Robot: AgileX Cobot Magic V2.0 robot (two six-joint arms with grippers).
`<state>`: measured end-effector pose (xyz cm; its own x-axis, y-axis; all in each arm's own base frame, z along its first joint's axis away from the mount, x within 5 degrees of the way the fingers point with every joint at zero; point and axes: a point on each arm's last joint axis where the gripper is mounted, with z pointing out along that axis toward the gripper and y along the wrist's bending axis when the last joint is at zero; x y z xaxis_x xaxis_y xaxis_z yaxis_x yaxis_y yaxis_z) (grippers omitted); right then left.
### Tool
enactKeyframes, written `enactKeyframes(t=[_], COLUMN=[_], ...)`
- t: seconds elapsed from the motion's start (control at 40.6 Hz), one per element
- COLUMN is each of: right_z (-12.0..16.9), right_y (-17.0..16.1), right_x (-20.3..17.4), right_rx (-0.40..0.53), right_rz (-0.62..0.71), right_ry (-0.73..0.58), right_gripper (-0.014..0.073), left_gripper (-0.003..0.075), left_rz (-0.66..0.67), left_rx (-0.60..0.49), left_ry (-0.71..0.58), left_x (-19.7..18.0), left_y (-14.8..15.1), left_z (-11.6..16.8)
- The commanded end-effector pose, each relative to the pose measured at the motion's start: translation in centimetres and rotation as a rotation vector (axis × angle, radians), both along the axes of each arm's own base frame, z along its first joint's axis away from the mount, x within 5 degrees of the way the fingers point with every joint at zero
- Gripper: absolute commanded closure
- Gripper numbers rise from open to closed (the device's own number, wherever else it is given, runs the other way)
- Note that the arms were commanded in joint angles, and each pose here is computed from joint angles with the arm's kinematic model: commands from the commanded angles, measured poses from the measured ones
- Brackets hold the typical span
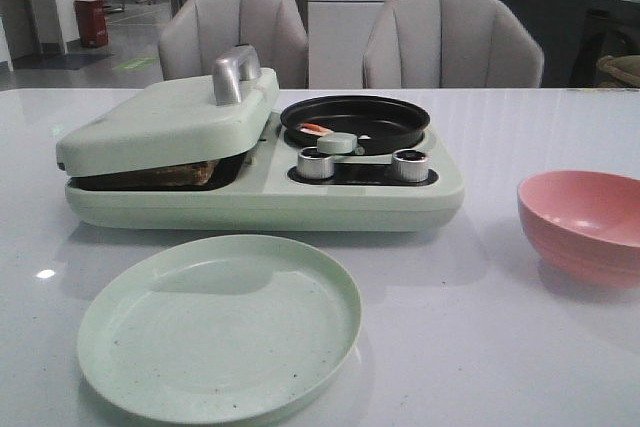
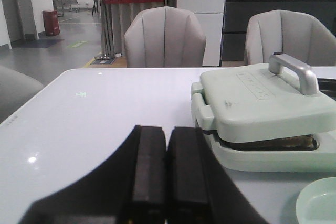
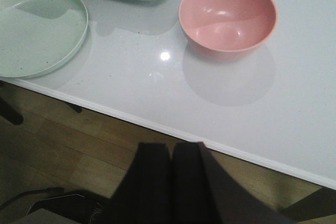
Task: Make breakfast with bread and shrimp
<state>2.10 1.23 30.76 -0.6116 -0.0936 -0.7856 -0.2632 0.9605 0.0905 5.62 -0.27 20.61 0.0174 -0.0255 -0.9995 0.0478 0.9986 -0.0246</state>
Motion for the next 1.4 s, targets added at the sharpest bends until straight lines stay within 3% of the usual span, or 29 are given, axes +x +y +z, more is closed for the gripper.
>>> enactKeyframes(t=[0.0,0.098,0.246,0.369,0.665,1.379], right_z=[1.1,1.1,0.7,-1.8,-9.3,-9.9], right_y=[0.1,-0.2,-0.7,-1.1,-1.4,-1.4], right_x=[0.5,0.5,1.4,2.1,3.2,3.3], right_rx=[0.021,0.007,0.018,0.019,0.031,0.067], right_rz=[-0.003,-0.028,-0.148,-0.25,-0.318,-0.342], right_ry=[-0.074,-0.14,-0.437,-0.611,-0.778,-0.743], right_gripper=[0.056,0.056,0.056,0.056,0.056,0.056], left_gripper=[0.0619,0.0619,0.0619,0.0619,0.0619,0.0619], left_rz=[-0.002,-0.002,-0.002,-0.002,-0.002,-0.002], left_rx=[-0.018,-0.018,-0.018,-0.018,-0.018,-0.018], left_ry=[-0.077,-0.077,-0.077,-0.077,-0.077,-0.077], left_x=[0.0,0.0,0.0,0.0,0.0,0.0], left_y=[0.0,0.0,0.0,0.0,0.0,0.0], left_z=[-0.1,-0.1,-0.1,-0.1,-0.1,-0.1])
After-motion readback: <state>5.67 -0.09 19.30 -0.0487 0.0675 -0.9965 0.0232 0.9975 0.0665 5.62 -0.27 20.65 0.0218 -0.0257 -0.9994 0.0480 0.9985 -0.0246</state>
